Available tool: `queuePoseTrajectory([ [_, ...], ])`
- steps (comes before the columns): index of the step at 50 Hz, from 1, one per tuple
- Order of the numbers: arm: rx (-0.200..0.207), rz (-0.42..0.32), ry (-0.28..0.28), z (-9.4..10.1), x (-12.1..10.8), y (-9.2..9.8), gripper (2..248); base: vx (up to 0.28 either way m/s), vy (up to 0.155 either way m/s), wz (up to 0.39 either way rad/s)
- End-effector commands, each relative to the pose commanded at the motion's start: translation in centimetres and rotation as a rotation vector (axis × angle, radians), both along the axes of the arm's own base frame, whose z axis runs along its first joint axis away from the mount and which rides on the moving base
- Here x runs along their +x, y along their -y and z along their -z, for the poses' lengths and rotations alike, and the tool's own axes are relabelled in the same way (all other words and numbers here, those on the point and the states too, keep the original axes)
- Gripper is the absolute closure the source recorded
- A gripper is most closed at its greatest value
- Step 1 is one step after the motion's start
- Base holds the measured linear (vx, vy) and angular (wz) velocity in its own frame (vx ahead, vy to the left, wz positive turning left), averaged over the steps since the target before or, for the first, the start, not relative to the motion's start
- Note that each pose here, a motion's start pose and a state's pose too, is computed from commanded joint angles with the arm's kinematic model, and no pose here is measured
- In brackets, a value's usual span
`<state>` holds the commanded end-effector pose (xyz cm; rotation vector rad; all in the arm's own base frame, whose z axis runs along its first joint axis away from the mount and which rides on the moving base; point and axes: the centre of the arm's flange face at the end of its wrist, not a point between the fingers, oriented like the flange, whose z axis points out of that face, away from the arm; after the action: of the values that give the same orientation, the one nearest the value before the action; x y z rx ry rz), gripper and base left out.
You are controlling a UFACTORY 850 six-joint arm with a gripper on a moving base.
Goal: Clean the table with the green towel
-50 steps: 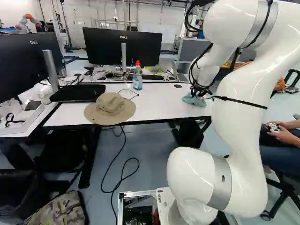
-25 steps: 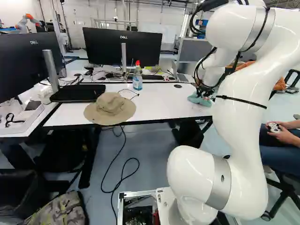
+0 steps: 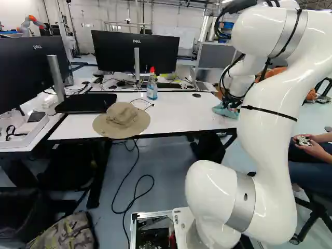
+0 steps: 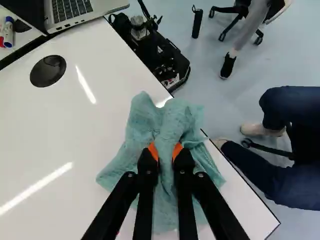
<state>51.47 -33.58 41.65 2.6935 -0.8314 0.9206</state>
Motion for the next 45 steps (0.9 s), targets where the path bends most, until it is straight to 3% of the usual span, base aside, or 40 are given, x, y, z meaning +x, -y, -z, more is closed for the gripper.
queuePoseTrajectory([
  [45,0.026,-0.041,-0.042,-0.5,-6.1,-6.6,203,0.0,0.0,0.0],
])
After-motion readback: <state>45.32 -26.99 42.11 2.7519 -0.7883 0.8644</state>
